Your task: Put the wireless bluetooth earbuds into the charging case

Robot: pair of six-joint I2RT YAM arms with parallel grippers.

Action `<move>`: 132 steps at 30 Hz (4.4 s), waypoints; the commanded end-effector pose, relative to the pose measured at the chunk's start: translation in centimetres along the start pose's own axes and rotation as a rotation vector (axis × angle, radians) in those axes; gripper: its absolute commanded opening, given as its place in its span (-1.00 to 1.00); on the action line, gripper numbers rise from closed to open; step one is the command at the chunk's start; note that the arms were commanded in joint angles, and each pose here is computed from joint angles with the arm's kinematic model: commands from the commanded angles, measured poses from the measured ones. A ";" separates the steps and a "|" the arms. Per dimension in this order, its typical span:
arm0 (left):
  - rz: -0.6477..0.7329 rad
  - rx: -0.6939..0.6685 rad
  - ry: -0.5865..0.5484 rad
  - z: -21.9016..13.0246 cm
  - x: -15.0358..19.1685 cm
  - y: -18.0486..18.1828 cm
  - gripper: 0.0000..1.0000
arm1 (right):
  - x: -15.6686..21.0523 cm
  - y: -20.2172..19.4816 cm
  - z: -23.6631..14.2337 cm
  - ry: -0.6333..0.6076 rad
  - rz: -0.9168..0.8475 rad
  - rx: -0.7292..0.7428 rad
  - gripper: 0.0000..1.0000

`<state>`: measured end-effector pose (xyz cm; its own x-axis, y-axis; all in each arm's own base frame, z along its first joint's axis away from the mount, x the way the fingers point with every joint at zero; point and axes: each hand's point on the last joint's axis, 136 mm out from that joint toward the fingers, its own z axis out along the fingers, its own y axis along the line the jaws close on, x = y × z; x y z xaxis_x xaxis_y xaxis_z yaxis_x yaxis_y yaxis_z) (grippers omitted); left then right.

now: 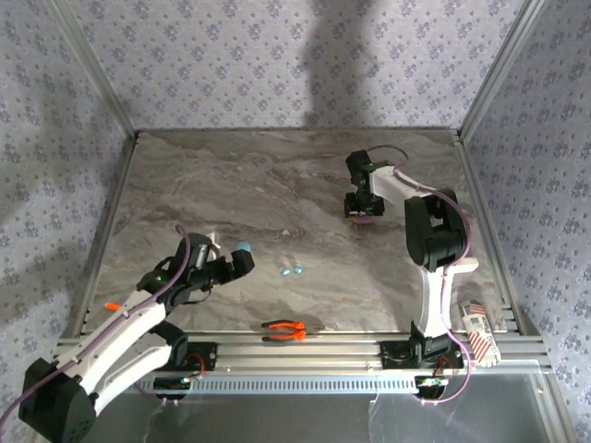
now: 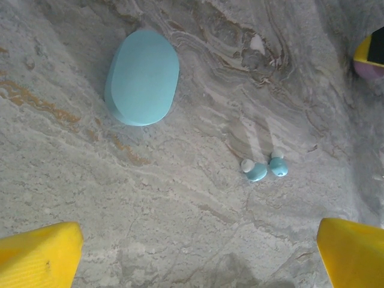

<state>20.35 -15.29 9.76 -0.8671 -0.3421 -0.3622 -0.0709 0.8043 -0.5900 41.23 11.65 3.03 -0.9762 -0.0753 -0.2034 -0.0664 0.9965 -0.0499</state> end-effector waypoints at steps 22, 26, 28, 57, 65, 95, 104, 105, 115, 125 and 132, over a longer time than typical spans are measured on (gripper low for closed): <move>0.060 -0.044 -0.049 -0.6 -6.1 -5.1 1.00 | 1.7 1.2 -11.5 -0.243 0.056 -0.171 1.00; 0.074 -0.070 -0.065 -0.8 -7.3 -5.3 1.00 | 4.0 3.4 -13.5 -0.273 0.023 -0.289 1.00; 0.076 -0.085 -0.066 -0.6 -7.8 -5.3 1.00 | 5.0 4.1 -13.7 -0.276 0.006 -0.325 1.00; 0.050 -0.116 0.049 2.9 -8.5 -3.8 1.00 | 5.7 9.7 -15.0 -0.317 -0.126 -0.522 0.99; 0.031 -0.165 0.136 3.9 -7.3 -1.0 0.99 | 9.4 11.3 -14.1 -0.285 -0.187 -0.471 1.00; 0.210 -0.373 0.364 8.7 -3.9 1.0 0.67 | 10.7 7.7 -13.5 -0.372 -0.050 -0.395 1.00; 0.248 -0.450 0.346 9.2 -4.9 1.4 0.35 | 11.1 7.9 -13.0 -0.327 -0.047 -0.478 0.99; 0.250 -0.453 0.345 9.2 -4.9 1.4 0.31 | 11.2 8.0 -13.0 -0.321 -0.050 -0.490 0.98; 0.250 -0.464 0.358 9.5 -4.6 1.8 0.06 | 11.3 8.5 -12.7 -0.296 -0.058 -0.548 0.80; 0.249 -0.464 0.360 9.5 -4.6 1.8 -0.19 | 11.3 8.6 -12.7 -0.292 -0.059 -0.559 0.74; 0.241 -0.483 0.382 9.2 -4.0 2.0 -0.24 | 11.6 8.8 -12.6 -0.270 -0.057 -0.574 0.74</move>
<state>28.76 -16.96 3.34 -0.9908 -0.0098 -0.1353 0.0084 0.9911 -0.1327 26.95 19.91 12.99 -0.8772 -0.0484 -0.4777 -0.2855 0.8525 0.4379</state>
